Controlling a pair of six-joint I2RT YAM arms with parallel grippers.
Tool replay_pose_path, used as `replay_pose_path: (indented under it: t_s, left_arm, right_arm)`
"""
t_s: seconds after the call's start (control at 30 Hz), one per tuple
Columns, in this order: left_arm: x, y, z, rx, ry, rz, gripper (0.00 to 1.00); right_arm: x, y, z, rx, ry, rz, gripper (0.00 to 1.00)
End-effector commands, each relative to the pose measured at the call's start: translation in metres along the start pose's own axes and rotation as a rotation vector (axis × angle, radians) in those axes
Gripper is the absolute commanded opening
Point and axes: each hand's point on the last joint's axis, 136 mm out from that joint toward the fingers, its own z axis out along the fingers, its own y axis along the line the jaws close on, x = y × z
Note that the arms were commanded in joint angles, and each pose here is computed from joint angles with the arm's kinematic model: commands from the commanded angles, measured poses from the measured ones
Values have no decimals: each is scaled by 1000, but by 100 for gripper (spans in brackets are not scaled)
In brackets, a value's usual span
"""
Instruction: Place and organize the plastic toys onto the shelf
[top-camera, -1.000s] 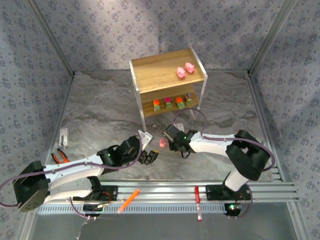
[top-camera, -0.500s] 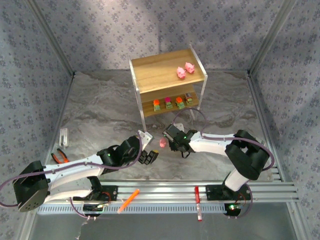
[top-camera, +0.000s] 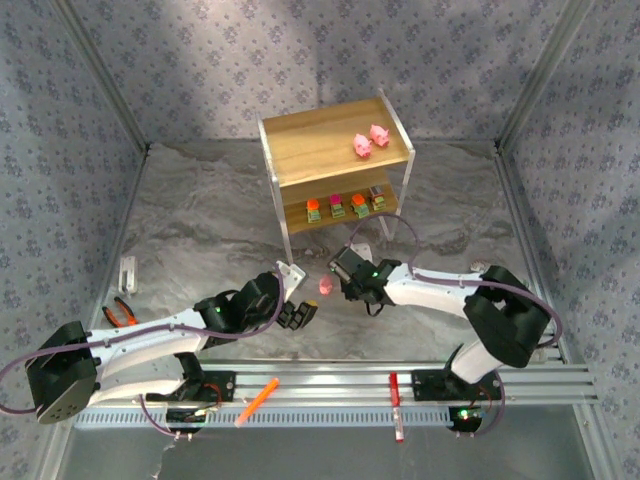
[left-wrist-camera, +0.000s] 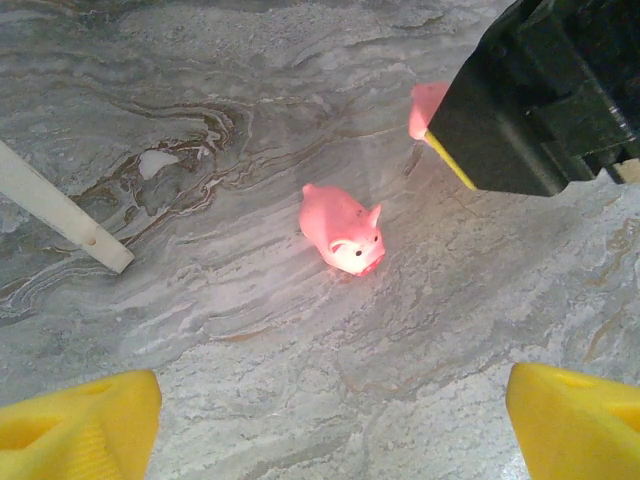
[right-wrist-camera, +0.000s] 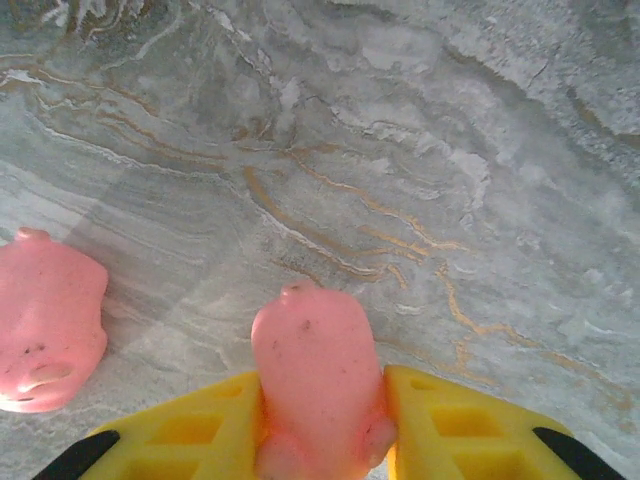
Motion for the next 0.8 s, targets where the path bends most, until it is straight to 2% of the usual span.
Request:
replay_pose_path:
  t_s: [0.0, 0.77]
  left_arm:
    - [-10, -9, -2, 38, -25, 7, 89]
    - [-23, -2, -26, 37, -149, -17, 90]
  right_arm:
    - [-8, -5, -15, 27, -24, -1, 32]
    - [-76, 2, -108, -25, -172, -23, 31]
